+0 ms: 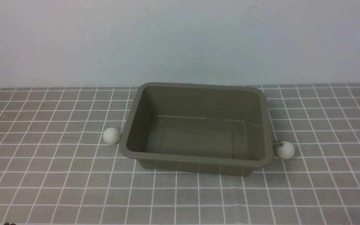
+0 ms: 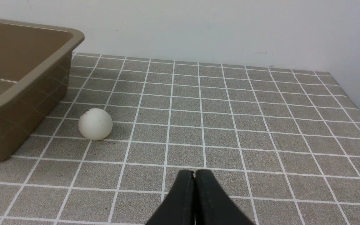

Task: Put the table tennis balls into the box on the grey coffee tablecloth.
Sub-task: 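Reach for and grasp a ping pong ball on the table beside the basket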

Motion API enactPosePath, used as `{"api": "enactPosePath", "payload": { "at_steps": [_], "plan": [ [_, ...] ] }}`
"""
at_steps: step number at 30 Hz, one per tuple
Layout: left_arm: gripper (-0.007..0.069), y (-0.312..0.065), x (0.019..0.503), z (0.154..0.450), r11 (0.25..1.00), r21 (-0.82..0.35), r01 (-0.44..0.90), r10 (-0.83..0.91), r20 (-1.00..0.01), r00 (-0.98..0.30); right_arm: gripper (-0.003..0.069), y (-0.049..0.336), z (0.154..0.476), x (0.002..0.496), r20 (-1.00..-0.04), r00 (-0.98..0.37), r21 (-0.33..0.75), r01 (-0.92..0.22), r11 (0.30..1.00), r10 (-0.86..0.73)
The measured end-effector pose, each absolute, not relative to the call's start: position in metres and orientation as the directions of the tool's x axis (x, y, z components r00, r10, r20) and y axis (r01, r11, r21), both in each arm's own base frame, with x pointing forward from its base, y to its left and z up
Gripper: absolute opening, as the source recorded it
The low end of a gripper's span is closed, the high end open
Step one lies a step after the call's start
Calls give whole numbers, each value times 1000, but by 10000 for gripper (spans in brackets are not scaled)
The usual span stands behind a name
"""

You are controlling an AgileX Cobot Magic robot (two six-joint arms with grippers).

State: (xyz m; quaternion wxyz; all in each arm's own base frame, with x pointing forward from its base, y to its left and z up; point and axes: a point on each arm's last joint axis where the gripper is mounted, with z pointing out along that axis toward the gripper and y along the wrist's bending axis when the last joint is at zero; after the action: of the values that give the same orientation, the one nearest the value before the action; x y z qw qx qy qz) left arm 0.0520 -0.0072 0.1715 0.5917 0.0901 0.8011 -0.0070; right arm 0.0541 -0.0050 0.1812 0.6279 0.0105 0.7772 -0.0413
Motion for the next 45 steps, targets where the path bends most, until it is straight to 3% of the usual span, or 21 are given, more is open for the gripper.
{"api": "enactPosePath", "payload": {
  "at_steps": [28,33,38,42,45],
  "plan": [
    [-5,-7,52,173,984,96,148,134,-954,-269,-10,-5,181,54,-977,-211,-51,68,996,-36],
    [-5,-11,55,185,964,-237,121,-215,-961,-176,-10,-5,181,54,-977,-211,-51,68,996,-36],
    [-5,-6,56,203,843,-524,123,-527,-850,-6,-10,-5,181,54,-977,-212,-55,69,996,-39],
    [-5,6,54,219,736,-663,135,-676,-711,191,-10,-6,181,54,-974,-213,-93,71,993,-76],
    [-5,12,50,237,691,-703,168,-717,-637,285,-10,-6,183,55,-978,-187,-102,72,992,-87]
  ]
}}
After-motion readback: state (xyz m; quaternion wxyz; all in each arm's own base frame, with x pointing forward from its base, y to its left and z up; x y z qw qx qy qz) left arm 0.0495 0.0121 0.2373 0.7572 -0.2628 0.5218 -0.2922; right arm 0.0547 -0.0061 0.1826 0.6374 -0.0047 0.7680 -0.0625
